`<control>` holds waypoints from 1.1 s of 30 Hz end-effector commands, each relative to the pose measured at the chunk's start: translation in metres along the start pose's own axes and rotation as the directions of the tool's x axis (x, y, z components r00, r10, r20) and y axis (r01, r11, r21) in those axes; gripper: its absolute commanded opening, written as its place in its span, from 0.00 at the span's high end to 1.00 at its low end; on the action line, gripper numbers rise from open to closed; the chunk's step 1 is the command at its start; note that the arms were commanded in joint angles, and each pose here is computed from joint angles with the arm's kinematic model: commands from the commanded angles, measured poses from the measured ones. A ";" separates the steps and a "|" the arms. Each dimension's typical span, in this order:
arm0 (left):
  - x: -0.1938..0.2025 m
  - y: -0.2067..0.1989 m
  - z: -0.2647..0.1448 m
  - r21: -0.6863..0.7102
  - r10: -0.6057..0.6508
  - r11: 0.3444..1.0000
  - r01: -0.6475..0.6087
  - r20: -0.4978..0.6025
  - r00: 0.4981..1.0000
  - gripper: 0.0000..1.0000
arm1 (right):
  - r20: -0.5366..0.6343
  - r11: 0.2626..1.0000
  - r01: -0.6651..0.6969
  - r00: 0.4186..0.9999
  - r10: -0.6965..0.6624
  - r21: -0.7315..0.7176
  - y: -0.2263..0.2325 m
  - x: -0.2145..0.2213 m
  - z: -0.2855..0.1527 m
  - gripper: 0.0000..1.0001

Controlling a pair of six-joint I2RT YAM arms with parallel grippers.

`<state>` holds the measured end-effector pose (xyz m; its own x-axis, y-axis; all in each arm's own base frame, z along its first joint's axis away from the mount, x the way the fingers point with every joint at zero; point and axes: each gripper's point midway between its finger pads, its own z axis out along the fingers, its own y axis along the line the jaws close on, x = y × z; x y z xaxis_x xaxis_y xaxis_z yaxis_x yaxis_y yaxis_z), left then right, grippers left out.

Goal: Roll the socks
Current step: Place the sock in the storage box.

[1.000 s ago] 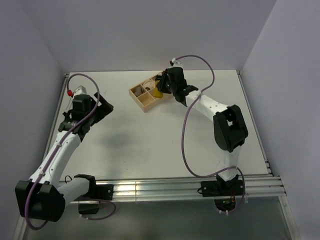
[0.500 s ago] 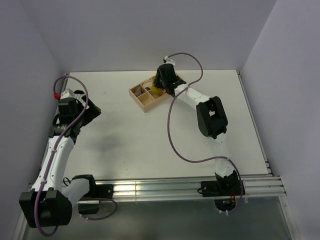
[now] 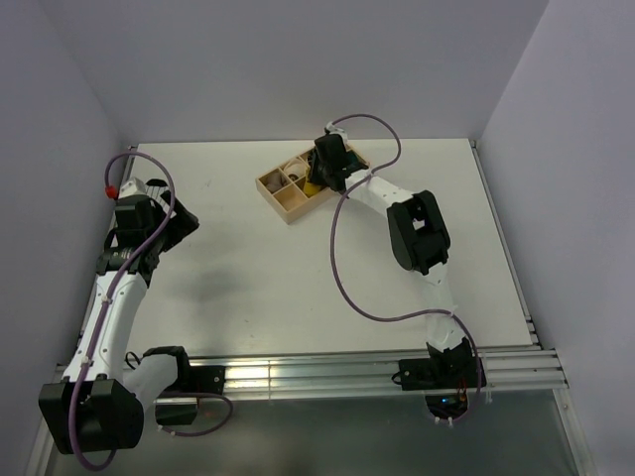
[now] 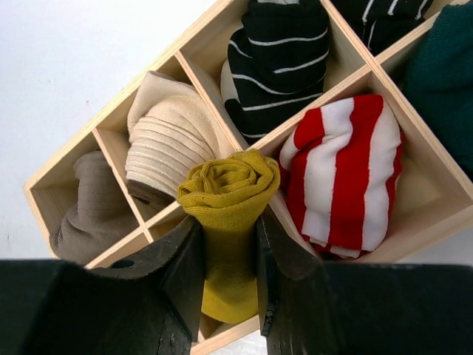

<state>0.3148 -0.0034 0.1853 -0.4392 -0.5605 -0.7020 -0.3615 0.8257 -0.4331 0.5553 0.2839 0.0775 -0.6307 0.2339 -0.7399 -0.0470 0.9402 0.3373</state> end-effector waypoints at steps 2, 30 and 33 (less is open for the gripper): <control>-0.006 0.003 -0.005 -0.006 0.014 1.000 -0.014 0.032 0.999 0.08 | -0.109 0.999 -0.003 0.994 0.009 0.054 -0.009 0.011 -0.012 1.00; -0.006 0.009 0.000 -0.008 -0.012 1.000 0.012 0.021 1.000 0.09 | -0.462 0.982 0.082 0.887 0.005 0.169 -0.044 0.111 -0.032 1.00; -0.005 0.011 0.002 -0.015 -0.014 1.000 0.015 0.016 1.000 0.09 | -0.498 0.979 0.104 0.867 -0.002 0.177 -0.046 0.118 -0.036 1.00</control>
<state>0.3127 0.0076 0.1796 -0.4283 -0.5776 -0.6950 -0.3957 0.8113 -0.4304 0.5199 0.2796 0.0675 -0.7800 0.1918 -0.5957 0.0027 0.9529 0.3033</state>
